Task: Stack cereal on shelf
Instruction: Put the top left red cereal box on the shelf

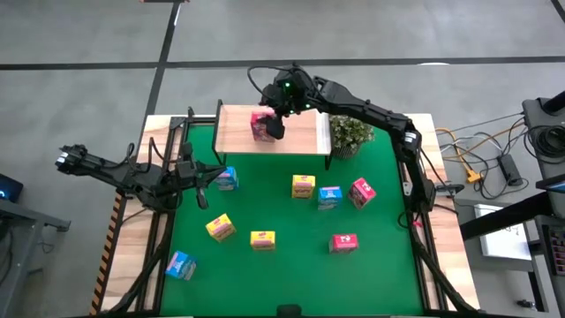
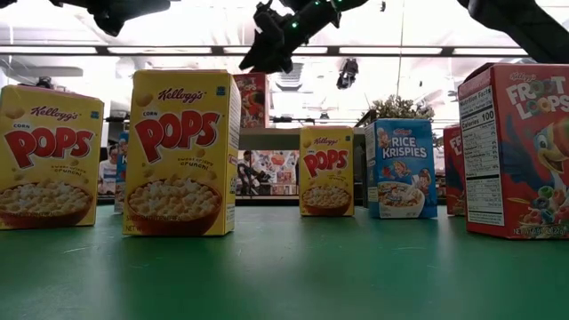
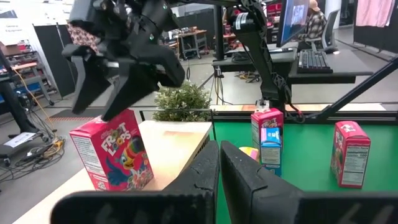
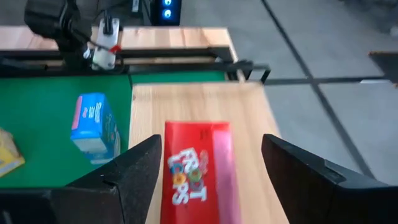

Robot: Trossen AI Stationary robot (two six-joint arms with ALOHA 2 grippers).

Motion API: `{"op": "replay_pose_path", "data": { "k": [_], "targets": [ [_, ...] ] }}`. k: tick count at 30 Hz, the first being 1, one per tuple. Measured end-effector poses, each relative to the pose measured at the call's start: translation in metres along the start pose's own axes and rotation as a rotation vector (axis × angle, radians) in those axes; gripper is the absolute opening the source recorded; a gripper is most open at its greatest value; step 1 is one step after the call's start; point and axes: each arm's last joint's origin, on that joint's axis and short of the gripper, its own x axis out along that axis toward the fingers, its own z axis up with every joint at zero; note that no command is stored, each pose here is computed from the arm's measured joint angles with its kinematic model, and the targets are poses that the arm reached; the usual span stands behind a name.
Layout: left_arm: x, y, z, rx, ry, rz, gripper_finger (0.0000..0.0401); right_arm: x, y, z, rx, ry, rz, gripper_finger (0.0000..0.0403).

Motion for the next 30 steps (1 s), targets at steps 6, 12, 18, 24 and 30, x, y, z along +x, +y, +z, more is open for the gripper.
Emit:
{"op": "replay_pose_path", "data": {
  "k": [6, 12, 18, 24, 30],
  "targets": [
    [0.000, 0.000, 0.000, 0.000, 0.000, 0.000, 0.0000, -0.025, 0.001, 0.024, 0.004, -0.066, -0.021, 0.0249],
    [0.000, 0.000, 0.000, -0.003, 0.000, 0.000, 0.0000, -0.056, 0.013, 0.029, 0.010, -0.017, 0.006, 0.0203],
    [0.001, -0.001, 0.000, -0.002, 0.003, 0.000, 0.0000, -0.061, 0.030, 0.007, 0.024, 0.234, 0.091, 0.0117],
    [0.001, -0.001, 0.000, -0.001, 0.004, 0.000, 0.0000, -0.034, 0.039, -0.030, 0.061, 0.435, 0.111, 0.0030],
    [0.001, -0.001, -0.001, -0.001, 0.004, 0.000, 0.0000, 0.000, 0.038, -0.060, 0.020, 0.450, -0.004, 0.0013]
  ]
}}
